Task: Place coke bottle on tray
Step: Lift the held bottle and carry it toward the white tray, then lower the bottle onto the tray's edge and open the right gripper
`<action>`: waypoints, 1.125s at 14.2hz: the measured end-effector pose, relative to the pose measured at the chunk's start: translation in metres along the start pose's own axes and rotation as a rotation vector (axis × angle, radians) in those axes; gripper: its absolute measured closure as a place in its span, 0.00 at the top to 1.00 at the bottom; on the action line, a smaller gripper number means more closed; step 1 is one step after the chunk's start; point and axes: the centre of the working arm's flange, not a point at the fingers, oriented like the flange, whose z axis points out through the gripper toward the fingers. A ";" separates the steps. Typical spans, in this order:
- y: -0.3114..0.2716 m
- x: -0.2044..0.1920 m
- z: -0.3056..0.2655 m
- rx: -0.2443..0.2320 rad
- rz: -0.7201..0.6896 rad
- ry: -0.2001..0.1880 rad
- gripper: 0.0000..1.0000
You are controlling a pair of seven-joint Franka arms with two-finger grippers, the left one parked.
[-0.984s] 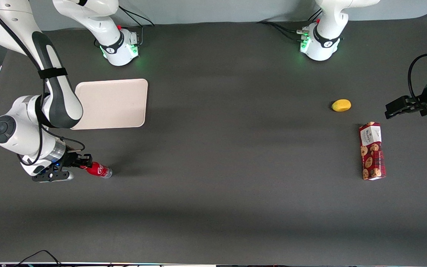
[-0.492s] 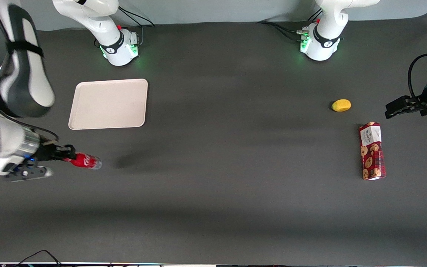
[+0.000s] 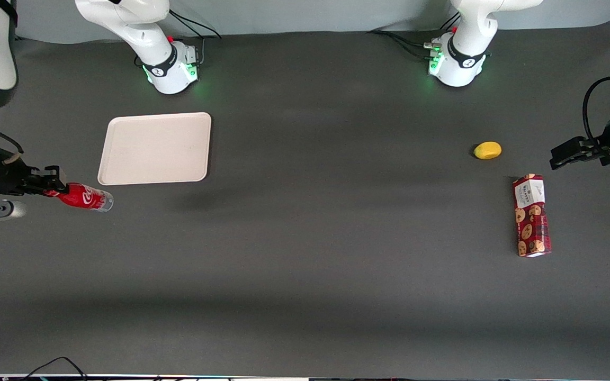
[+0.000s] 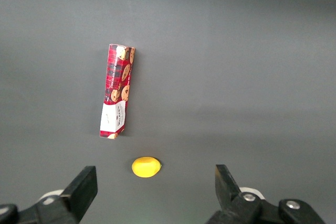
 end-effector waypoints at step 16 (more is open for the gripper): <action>0.133 -0.208 0.231 0.008 0.113 0.031 0.32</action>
